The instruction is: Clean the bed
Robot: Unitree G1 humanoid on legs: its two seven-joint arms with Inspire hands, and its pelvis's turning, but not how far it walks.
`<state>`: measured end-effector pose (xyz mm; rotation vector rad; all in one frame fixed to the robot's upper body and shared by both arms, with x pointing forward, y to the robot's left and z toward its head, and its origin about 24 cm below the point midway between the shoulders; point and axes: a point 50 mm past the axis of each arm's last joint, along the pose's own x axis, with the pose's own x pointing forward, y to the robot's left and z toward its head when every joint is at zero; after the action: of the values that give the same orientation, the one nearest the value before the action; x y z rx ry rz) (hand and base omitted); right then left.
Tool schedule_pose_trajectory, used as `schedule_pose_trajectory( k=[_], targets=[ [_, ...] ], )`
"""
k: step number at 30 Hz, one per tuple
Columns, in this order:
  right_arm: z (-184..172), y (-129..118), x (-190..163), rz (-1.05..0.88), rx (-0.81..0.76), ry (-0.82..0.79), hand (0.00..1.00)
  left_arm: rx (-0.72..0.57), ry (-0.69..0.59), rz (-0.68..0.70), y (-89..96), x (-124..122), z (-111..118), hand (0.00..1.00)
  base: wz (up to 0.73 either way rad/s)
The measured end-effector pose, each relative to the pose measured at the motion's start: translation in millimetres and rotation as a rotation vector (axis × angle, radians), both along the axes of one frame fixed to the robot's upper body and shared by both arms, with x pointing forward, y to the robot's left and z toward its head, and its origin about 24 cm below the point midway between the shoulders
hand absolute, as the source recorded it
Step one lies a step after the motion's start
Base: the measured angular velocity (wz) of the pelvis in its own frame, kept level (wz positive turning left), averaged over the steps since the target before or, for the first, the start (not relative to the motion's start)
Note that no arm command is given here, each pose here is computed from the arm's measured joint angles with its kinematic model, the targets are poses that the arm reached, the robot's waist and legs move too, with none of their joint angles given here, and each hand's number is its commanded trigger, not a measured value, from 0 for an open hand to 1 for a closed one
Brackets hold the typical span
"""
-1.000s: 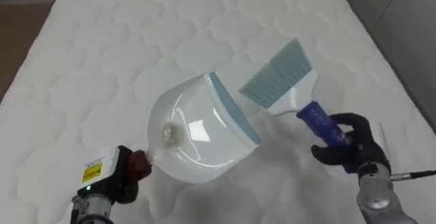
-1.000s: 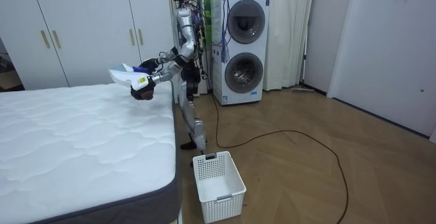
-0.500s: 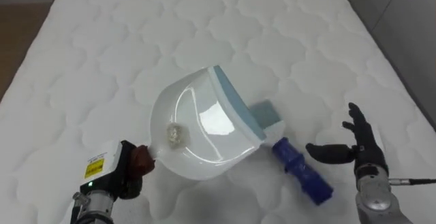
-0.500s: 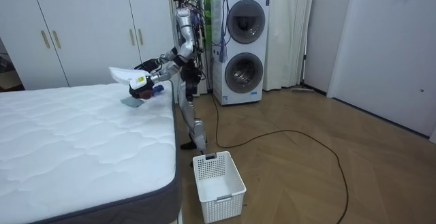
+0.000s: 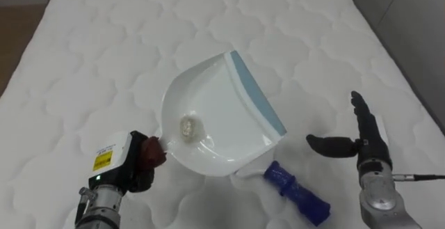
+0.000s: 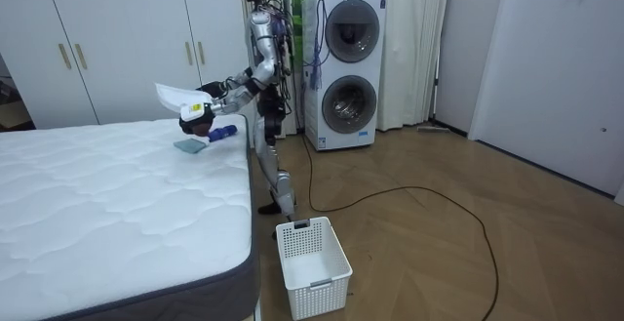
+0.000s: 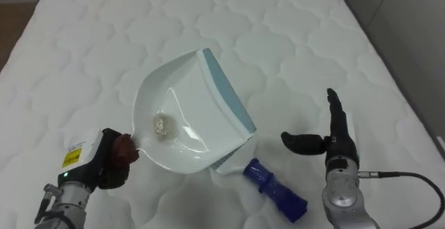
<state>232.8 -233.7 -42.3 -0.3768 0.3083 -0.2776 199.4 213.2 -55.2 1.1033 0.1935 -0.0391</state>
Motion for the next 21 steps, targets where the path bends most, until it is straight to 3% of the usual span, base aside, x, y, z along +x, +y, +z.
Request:
schedule_pose_trajectory(
  k=[6, 21],
  targets=[
    [-2.8, 2.1, -1.2, -0.005, 0.034, 0.010, 0.00, -0.006, 0.020, -0.001, 0.3, -4.1, -4.6, 1.00, 0.11],
    [10.1, 9.5, 6.4, 0.005, 0.136, -0.061, 0.00, 0.001, -0.004, 0.054, 5.6, -14.5, -7.7, 1.00, 0.34]
  ],
)
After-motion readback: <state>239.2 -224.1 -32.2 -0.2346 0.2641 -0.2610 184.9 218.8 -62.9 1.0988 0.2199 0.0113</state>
